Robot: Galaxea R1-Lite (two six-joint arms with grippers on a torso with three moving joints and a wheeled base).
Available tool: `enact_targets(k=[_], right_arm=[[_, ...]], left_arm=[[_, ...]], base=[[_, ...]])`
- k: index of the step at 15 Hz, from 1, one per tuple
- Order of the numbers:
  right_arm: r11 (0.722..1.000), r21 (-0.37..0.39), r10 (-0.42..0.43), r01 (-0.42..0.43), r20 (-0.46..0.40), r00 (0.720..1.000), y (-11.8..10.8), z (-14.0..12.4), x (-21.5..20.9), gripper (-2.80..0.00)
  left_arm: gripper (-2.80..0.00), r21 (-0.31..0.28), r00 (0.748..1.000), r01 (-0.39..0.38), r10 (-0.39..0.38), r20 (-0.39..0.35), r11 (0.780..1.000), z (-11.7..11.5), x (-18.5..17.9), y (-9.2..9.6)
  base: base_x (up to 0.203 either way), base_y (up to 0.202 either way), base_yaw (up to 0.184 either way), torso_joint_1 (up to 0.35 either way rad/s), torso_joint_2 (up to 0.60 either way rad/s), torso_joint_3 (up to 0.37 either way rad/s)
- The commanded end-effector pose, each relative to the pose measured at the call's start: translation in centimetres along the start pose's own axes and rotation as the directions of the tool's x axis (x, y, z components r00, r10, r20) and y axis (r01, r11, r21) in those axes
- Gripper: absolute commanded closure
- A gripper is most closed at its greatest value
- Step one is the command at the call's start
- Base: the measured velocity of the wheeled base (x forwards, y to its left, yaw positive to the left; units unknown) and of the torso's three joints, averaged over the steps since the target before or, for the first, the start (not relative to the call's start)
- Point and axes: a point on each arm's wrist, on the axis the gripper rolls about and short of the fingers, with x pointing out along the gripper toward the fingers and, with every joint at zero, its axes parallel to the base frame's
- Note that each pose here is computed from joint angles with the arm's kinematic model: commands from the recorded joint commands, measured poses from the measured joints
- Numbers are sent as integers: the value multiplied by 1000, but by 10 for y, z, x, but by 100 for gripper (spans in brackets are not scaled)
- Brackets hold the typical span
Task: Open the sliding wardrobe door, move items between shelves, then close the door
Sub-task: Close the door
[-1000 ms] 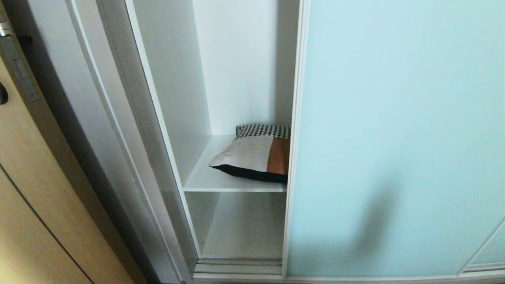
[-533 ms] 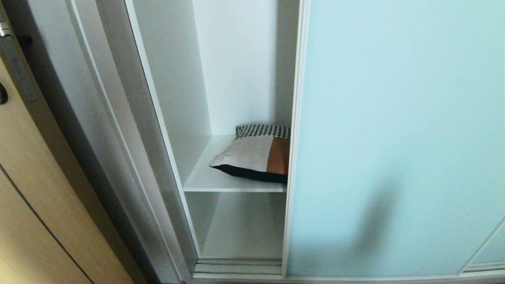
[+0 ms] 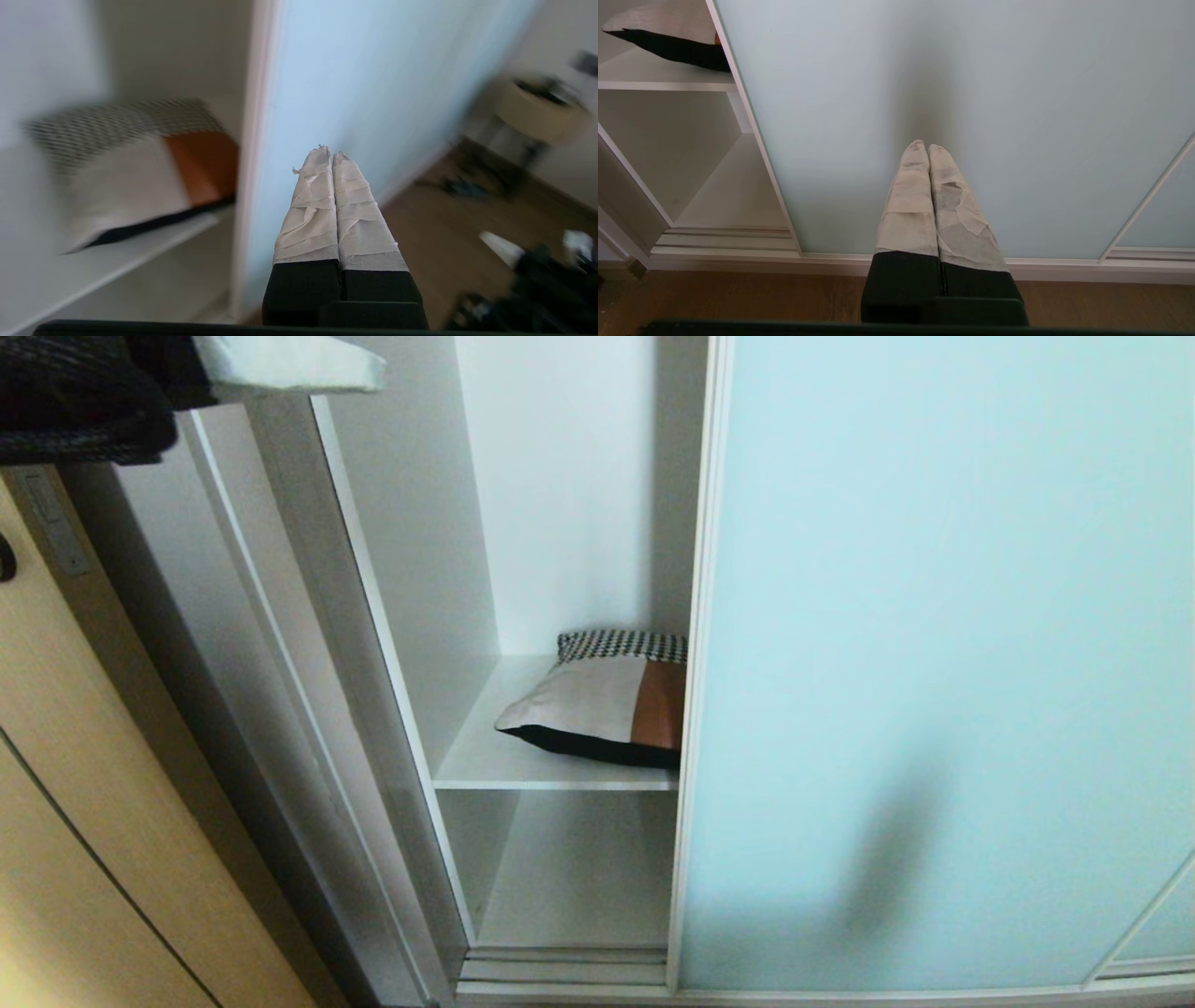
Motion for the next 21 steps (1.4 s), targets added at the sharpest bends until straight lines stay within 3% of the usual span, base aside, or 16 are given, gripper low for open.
enact_targets(k=[1,5,10,15,21], right_arm=[[1000,0,-1,1,-1,1000,0,0,0,0],[1000,0,0,0,-3,1000,0,0,0,0],[1000,0,0,0,-1,1000,0,0,0,0],[1000,0,0,0,-2,1000,0,0,0,0],[1000,0,-1,1,-2,1000,0,0,0,0]], left_arm=[[0,-38,995,70,-73,-73,997,-14,34,2],[0,-61,972,190,-197,-128,980,-28,57,-20],[0,-85,949,233,-246,-196,969,-55,104,-20],[0,-86,955,201,-215,-206,976,-77,144,-13],[0,-66,982,74,-84,-171,995,-104,192,-1]], base=[[0,0,0,0,0,0],[0,0,0,0,0,0],[0,0,0,0,0,0],[0,0,0,0,0,0],[0,0,0,0,0,0]])
